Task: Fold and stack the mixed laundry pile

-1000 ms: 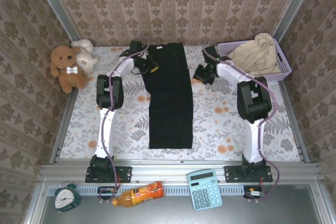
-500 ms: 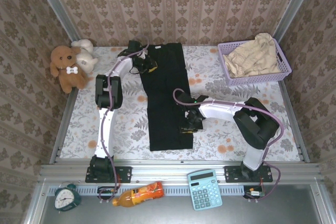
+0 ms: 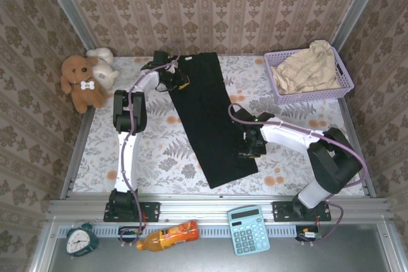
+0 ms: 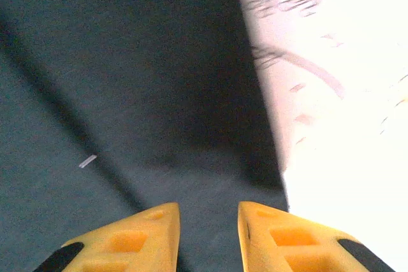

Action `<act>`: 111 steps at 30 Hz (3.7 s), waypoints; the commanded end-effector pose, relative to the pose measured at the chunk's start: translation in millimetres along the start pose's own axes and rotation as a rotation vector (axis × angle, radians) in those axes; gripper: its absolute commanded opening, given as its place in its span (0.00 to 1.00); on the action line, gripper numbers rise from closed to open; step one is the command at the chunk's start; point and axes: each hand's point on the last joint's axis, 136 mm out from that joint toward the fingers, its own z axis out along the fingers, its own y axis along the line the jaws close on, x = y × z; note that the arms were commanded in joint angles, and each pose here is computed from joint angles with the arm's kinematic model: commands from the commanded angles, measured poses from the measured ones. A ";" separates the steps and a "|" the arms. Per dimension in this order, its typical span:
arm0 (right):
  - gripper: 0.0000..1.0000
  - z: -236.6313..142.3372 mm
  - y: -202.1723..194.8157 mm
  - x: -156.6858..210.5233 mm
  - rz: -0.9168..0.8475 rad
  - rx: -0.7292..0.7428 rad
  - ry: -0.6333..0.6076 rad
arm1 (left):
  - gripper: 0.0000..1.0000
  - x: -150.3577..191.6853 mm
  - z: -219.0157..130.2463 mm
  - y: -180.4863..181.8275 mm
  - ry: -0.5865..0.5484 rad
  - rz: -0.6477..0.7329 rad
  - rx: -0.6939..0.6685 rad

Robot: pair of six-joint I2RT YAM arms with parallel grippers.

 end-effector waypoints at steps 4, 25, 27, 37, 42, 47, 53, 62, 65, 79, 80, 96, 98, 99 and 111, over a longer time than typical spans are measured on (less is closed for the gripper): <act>0.36 -40.7 58.9 30.8 -0.240 -0.027 -0.067 | 0.22 29.8 12.2 46.4 0.092 -0.083 -0.109; 0.31 50.2 108.1 53.8 -0.493 0.133 -0.041 | 0.22 41.6 15.4 59.3 0.099 -0.112 -0.145; 0.18 48.9 107.2 55.5 -0.501 0.141 -0.038 | 0.22 43.5 16.6 62.1 0.101 -0.118 -0.151; 0.32 12.6 100.8 65.6 -0.542 0.176 -0.055 | 0.22 40.5 18.3 67.8 0.098 -0.139 -0.156; 0.41 6.7 108.4 59.6 -0.564 0.170 -0.076 | 0.22 40.5 18.4 66.7 0.098 -0.140 -0.155; 0.34 18.3 121.2 55.2 -0.580 0.158 -0.076 | 0.22 40.7 19.1 68.6 0.098 -0.143 -0.159; 0.25 37.1 124.1 57.9 -0.585 0.155 -0.047 | 0.22 40.0 19.7 68.8 0.095 -0.145 -0.162; 0.00 18.2 125.5 55.6 -0.576 0.126 -0.083 | 0.22 40.6 20.6 70.4 0.098 -0.151 -0.167; 0.00 -2.5 130.9 57.0 -0.574 0.076 -0.104 | 0.22 40.4 20.5 71.1 0.097 -0.153 -0.171; 0.30 -0.3 135.5 90.5 -0.660 0.060 0.032 | 0.22 39.6 22.5 73.2 0.100 -0.158 -0.176; 0.46 -1.6 132.6 87.8 -0.663 0.080 0.020 | 0.22 39.7 22.4 73.7 0.101 -0.159 -0.178; 0.51 24.5 183.8 92.2 -0.757 -0.153 0.072 | 0.33 23.3 14.6 71.5 0.075 -0.142 -0.165; 0.50 25.2 190.0 103.0 -0.820 -0.191 0.117 | 0.33 18.8 14.2 72.7 0.070 -0.144 -0.168; 0.48 24.2 191.0 107.3 -0.842 -0.207 0.140 | 0.33 16.8 15.8 74.0 0.072 -0.150 -0.166; 0.48 -42.4 161.9 44.6 -0.607 -0.464 -0.013 | 1.00 -15.8 -45.2 22.4 -0.020 -0.038 -0.177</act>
